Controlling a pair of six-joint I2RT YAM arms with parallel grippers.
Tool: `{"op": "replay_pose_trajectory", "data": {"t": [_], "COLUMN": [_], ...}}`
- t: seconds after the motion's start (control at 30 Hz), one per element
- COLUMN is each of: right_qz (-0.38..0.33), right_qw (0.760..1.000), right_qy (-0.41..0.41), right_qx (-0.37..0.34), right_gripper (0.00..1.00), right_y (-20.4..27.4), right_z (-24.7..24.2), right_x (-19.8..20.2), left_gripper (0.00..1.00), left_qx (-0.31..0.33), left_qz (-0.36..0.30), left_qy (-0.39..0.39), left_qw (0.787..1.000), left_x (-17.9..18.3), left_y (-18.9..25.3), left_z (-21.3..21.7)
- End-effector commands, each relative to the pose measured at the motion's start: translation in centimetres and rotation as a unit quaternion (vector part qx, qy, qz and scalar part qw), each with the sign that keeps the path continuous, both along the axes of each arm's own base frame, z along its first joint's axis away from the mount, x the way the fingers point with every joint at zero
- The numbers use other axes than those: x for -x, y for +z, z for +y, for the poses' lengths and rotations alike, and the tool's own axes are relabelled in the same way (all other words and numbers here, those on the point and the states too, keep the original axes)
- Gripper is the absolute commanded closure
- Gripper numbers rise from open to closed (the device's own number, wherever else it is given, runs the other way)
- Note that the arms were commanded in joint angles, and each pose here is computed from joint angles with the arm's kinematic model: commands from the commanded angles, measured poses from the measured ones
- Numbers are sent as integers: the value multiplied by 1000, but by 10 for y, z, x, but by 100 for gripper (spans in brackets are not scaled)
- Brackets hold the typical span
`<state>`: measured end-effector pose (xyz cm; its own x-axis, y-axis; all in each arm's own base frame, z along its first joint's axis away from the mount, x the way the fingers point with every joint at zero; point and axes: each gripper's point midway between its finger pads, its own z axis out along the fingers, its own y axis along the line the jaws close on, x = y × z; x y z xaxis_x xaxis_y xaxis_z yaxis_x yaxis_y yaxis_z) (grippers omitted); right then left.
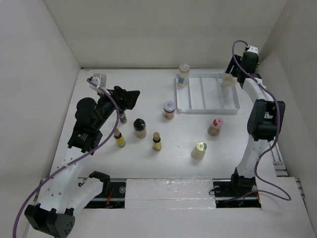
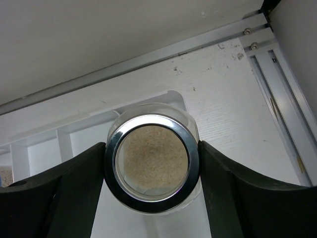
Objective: Organize the condiment bottles
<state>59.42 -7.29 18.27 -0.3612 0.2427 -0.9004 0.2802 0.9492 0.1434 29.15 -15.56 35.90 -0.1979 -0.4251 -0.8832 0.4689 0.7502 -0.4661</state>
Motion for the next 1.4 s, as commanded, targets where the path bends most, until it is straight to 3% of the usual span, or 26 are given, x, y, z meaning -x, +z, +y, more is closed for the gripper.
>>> {"op": "replay_pose_trajectory", "data": {"t": [0.0,0.57,0.83,0.93,1.0,1.07,1.23,1.37], "right_qz": [-104,-39,-11,-5,-6,-6,-47,-78], "right_qw": [994,994,993,993,993,992,990,988], "right_qy": [43,95,100,104,109,114,116,114], "right_qx": [-4,27,56,52,53,52,62,71], "right_gripper": [60,61,53,46,33,28,12,7], "right_y": [76,32,13,2,0,0,44,82], "right_z": [3,-15,-12,-10,-5,1,8,13], "right_x": [-24,-36,-46,-44,-45,-45,-41,-36], "left_gripper": [26,26,26,26,26,26,26,26], "left_qx": [3,0,1,3,1,3,1,4], "left_qz": [-14,-4,-8,-13,-8,-14,-9,-18], "left_qy": [1,3,-3,-3,-3,-7,-7,-14], "left_qw": [1000,1000,1000,1000,1000,1000,1000,1000], "left_x": [-2,-8,-4,-4,-4,-3,-3,0], "left_y": [5,-2,1,3,1,4,1,6], "left_z": [0,-1,-2,-2,-2,-3,-3,-4]}}
